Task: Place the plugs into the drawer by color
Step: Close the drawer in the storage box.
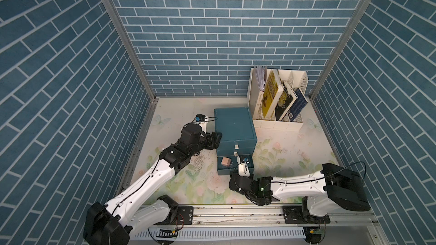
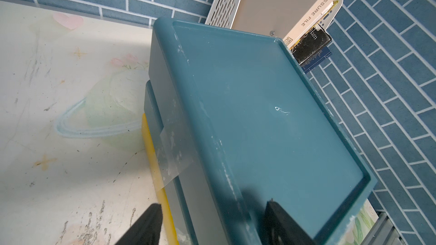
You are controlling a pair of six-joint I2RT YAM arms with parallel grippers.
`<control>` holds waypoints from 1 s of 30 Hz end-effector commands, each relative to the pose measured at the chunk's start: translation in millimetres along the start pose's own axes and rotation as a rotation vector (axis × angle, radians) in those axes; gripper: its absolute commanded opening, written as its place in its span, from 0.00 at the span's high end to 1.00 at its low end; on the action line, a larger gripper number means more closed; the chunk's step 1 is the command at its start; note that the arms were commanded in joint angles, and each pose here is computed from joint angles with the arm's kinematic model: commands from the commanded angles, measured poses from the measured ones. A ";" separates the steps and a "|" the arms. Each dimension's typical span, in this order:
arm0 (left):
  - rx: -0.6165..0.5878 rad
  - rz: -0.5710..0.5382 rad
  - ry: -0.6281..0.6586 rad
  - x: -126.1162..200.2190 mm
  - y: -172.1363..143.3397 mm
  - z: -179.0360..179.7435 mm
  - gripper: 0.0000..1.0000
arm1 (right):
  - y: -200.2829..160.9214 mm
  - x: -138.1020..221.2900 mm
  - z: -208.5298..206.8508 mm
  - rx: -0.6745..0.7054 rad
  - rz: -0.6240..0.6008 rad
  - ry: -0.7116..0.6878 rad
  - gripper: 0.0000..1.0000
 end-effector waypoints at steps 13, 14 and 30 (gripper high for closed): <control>-0.033 0.085 0.108 -5.1 -19.7 20.9 0.28 | 19.6 -18.3 -9.1 0.013 -0.110 -0.031 0.53; -0.038 0.083 0.113 -4.6 -19.2 21.4 0.28 | 20.5 -18.8 -8.7 0.015 -0.114 -0.023 0.51; -0.039 0.043 0.087 -2.5 11.0 -1.3 0.26 | 24.7 -16.7 2.7 0.053 -0.127 0.094 0.24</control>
Point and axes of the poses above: each gripper's point midway between its finger pads, its own x axis back along the fingers, its own z axis along the line the jaws close on, y = z × x, the point moved 4 cm from there along x, back along the fingers, and after that the axes turned 9 degrees about x, right-handed, at the moved point
